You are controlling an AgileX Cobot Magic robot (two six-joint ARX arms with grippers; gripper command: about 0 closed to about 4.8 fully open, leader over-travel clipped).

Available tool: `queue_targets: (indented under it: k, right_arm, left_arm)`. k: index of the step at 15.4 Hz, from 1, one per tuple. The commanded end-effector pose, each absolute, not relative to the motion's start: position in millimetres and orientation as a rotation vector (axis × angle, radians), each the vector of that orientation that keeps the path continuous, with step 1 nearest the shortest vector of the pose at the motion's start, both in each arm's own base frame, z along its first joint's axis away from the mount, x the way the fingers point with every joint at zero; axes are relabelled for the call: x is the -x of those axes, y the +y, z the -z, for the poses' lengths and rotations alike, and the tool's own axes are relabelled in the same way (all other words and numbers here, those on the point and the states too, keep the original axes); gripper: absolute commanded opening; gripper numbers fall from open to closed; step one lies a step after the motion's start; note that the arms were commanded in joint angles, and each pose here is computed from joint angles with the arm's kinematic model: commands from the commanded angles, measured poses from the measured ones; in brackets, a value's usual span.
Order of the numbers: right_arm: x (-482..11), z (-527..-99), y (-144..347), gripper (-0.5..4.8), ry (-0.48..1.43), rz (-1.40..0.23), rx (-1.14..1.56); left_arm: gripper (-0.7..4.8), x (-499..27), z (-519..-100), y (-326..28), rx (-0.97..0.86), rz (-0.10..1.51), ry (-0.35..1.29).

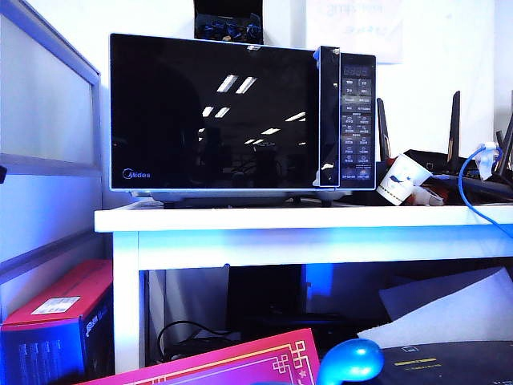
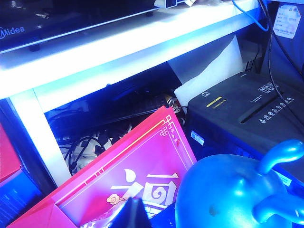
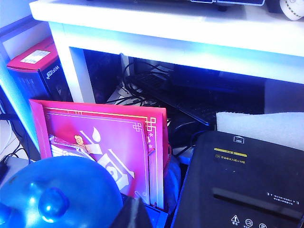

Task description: Open the microwave door, place the box of snacks from the top of the microwave inside, then close the microwave door.

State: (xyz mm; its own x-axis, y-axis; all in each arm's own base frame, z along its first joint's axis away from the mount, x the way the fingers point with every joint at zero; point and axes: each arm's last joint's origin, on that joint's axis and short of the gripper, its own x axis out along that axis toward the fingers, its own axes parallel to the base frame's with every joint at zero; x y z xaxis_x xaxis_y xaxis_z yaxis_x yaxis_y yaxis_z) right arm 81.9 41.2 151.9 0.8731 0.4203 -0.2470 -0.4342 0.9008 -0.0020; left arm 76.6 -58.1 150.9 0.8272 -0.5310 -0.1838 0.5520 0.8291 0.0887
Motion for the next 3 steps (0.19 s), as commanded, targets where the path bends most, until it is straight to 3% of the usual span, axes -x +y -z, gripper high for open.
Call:
queue_targets:
  k: [1, 3]
  right_arm:
    - [-81.8, -150.1, 41.1, -0.01, 0.254, -0.446, 0.057]
    - [-81.8, -150.1, 41.1, -0.01, 0.254, -0.446, 0.057]
  left_arm:
    - [-0.05, -76.7, -148.0, -58.2, -0.147, 0.578, 0.169]
    - [-0.05, -76.7, -148.0, -58.2, -0.147, 0.578, 0.169]
